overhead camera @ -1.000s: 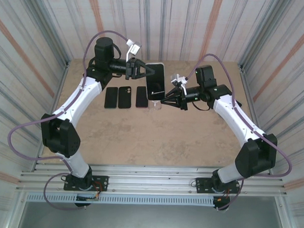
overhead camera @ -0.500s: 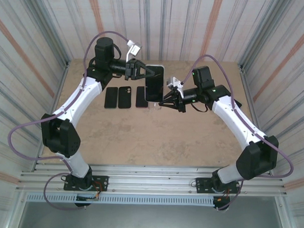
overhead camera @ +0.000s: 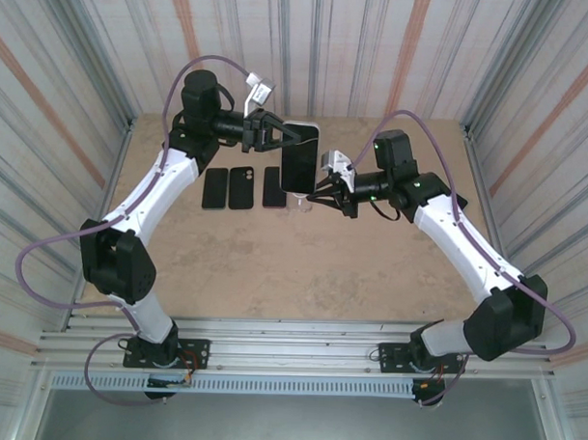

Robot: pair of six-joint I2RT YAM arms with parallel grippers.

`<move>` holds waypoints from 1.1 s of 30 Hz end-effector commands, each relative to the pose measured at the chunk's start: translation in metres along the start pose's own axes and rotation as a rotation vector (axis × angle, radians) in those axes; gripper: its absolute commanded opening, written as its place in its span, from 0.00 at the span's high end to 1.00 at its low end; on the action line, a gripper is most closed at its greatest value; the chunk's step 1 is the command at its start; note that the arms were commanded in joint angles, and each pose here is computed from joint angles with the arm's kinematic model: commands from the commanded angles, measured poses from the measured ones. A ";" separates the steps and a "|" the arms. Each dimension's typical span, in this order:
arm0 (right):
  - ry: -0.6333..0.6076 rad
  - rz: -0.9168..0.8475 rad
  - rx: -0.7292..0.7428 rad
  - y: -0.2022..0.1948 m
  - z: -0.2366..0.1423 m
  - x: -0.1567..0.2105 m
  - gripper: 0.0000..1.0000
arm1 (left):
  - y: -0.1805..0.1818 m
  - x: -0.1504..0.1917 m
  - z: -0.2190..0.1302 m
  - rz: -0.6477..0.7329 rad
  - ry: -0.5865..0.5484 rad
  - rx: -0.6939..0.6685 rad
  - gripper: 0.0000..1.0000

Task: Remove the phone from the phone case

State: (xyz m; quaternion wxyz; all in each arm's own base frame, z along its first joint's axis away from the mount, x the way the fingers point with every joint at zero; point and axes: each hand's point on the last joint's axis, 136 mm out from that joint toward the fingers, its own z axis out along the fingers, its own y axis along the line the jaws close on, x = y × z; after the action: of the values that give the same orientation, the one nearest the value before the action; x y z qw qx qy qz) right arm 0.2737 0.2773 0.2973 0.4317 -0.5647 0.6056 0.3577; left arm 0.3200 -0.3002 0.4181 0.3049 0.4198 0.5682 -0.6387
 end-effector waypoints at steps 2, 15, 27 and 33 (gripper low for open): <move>0.029 -0.136 0.172 -0.030 -0.005 -0.003 0.91 | -0.027 -0.002 0.013 -0.114 0.044 0.073 1.00; 0.027 -0.216 0.280 -0.038 -0.017 -0.012 0.92 | -0.024 0.000 0.020 -0.130 0.054 0.079 1.00; -0.069 0.017 0.097 -0.011 -0.022 -0.005 0.68 | -0.022 -0.018 0.007 0.011 -0.011 -0.004 1.00; -0.110 0.129 -0.077 0.019 -0.016 0.003 0.53 | -0.028 -0.019 0.003 0.122 -0.003 -0.030 1.00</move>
State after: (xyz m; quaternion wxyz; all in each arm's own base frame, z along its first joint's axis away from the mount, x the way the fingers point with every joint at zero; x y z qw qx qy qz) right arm 0.2760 0.2602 0.2935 0.4539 -0.5278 0.6141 0.3718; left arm 0.3220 -0.3080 0.4150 0.2925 0.4012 0.5903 -0.6365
